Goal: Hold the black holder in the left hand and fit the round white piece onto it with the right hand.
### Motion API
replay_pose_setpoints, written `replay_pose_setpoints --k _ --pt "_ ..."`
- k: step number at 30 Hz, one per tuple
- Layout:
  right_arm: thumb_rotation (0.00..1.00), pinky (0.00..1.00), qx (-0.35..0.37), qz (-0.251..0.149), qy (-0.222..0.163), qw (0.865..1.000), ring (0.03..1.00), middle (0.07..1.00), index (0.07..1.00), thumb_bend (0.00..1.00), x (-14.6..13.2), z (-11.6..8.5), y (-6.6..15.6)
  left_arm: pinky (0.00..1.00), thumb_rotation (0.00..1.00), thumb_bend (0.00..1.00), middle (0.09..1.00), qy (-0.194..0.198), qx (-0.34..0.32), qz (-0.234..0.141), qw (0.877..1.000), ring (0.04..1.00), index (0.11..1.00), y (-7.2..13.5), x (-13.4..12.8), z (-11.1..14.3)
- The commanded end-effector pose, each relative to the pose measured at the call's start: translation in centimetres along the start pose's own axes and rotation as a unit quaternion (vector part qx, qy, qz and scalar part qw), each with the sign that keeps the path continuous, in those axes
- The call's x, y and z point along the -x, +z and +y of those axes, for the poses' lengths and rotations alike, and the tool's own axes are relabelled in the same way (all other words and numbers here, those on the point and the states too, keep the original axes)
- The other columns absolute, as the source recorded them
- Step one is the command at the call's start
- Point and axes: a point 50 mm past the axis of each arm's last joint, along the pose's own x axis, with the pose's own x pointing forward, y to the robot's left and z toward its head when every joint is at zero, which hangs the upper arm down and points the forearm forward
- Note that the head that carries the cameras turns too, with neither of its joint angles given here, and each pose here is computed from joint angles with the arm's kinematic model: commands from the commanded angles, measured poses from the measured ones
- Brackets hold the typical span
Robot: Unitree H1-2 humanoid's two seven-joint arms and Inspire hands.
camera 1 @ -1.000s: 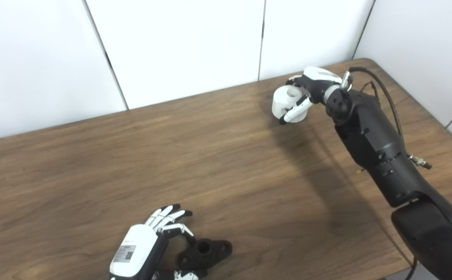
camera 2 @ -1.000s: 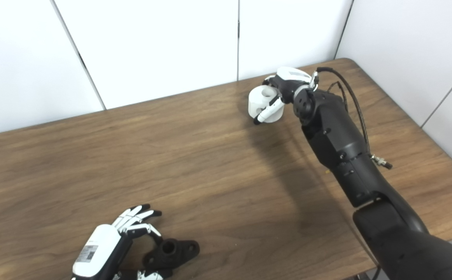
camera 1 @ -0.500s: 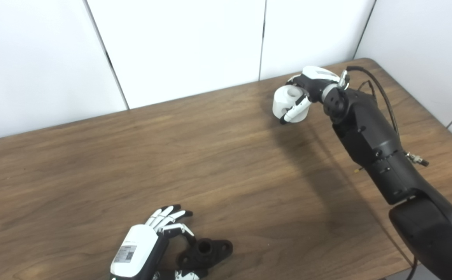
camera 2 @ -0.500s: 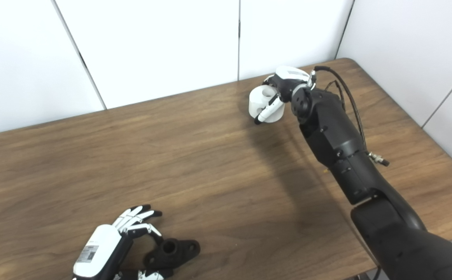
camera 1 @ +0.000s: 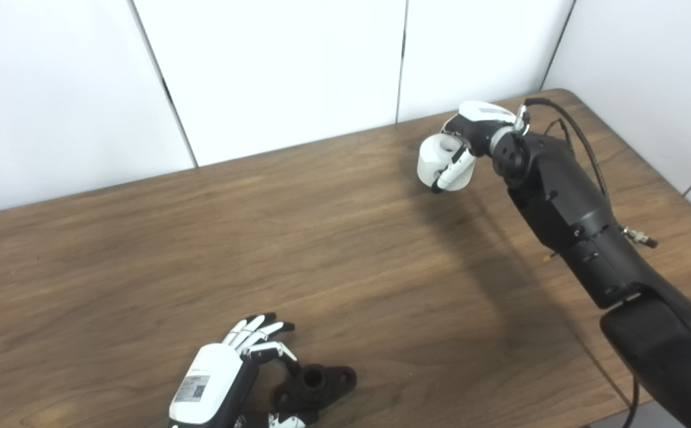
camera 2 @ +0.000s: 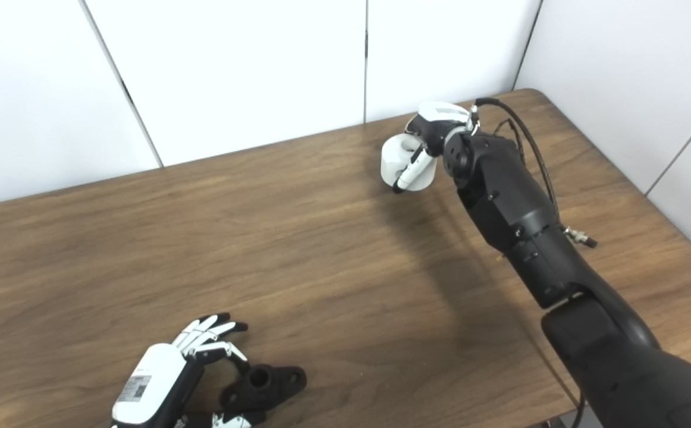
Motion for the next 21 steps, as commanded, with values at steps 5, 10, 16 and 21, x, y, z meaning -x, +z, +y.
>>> replay_pose_setpoints --k 5,10,16,21 --pt "0.21 0.84 0.008 -0.008 -0.059 0.998 0.808 0.665 0.635 0.87 0.60 -3.51 0.14 0.93 0.06 0.51 0.848 -0.046 -0.010 0.026 0.999 0.927 0.493 -0.43 0.89 -1.19" --pt "0.13 0.33 0.007 -0.009 -0.092 0.996 0.333 0.365 0.492 0.54 0.75 -3.09 -0.01 0.93 0.06 0.51 0.847 -0.043 -0.007 0.026 0.999 0.927 0.492 -0.38 0.85 -1.13" --pt "0.13 0.15 0.021 -0.017 -0.102 0.994 0.196 0.275 0.483 0.53 0.88 -2.83 -0.19 0.93 0.06 0.51 0.843 -0.044 -0.010 0.025 0.999 0.926 0.492 -0.34 0.72 -1.11" --pt "0.13 0.28 0.023 -0.019 -0.094 0.995 0.277 0.308 0.484 0.53 1.04 -2.82 -0.29 0.93 0.06 0.51 0.843 -0.042 -0.010 0.024 0.999 0.927 0.492 -0.33 0.70 -1.08"
